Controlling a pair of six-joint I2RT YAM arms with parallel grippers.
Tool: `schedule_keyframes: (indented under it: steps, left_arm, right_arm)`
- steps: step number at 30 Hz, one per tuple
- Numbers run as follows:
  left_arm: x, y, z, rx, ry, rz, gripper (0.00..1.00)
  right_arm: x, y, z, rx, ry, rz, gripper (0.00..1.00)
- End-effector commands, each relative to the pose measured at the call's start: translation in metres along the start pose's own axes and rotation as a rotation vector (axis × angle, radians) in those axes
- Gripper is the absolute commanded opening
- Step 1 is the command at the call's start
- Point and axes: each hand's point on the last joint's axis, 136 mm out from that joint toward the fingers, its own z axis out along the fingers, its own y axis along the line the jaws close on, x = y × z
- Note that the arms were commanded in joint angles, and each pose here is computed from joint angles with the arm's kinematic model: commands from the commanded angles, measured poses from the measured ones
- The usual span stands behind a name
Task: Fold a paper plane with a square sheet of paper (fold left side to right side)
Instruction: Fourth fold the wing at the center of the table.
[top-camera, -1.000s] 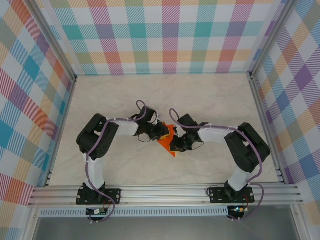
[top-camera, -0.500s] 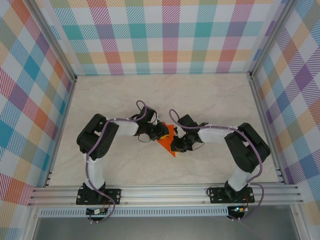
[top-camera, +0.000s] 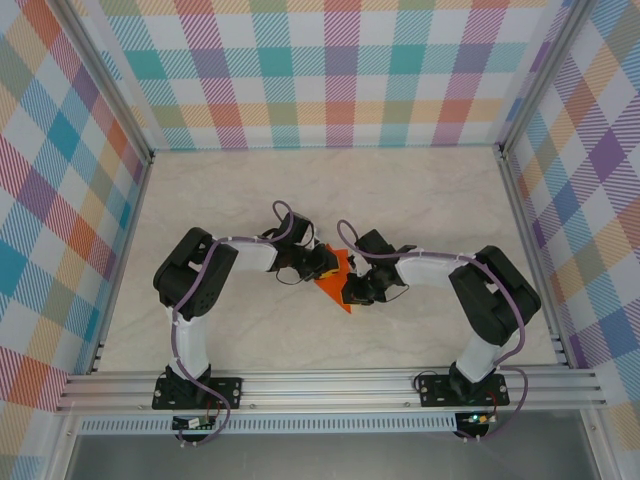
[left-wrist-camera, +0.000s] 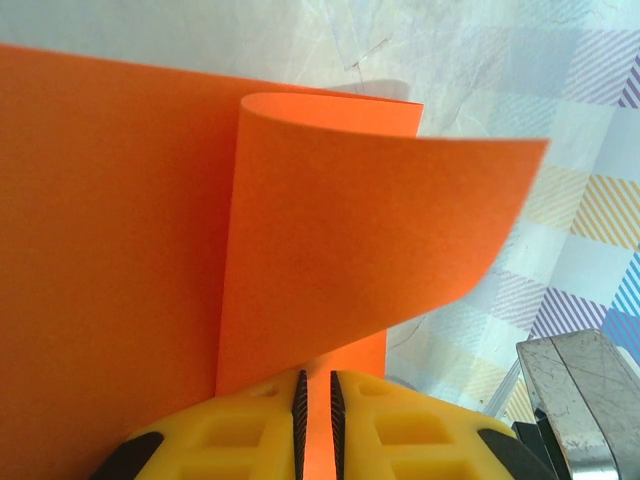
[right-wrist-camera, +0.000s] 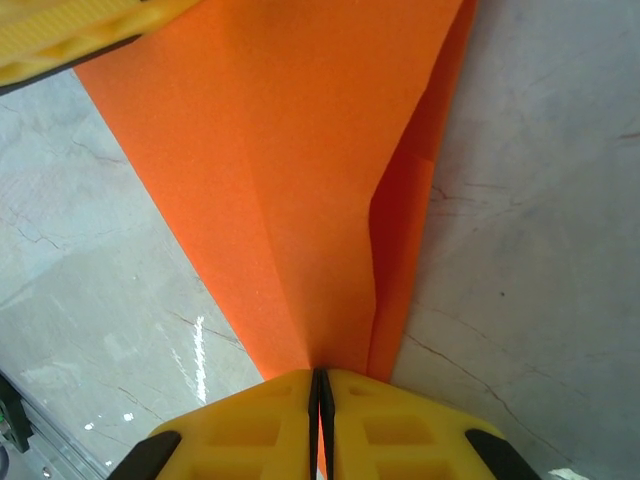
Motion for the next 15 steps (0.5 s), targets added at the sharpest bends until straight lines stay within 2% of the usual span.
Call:
schedule_keyframes:
  steps: [1, 15]
  left_arm:
    - [0.010, 0.041, 0.011, -0.133, 0.024, -0.056, 0.17]
    - [0.010, 0.041, 0.011, -0.135, 0.025, -0.055, 0.17]
  right_arm:
    - [0.046, -0.024, 0.004, 0.095, 0.146, 0.022, 0.12]
    - [0.076, -0.039, -0.005, 0.140, 0.175, 0.035, 0.12]
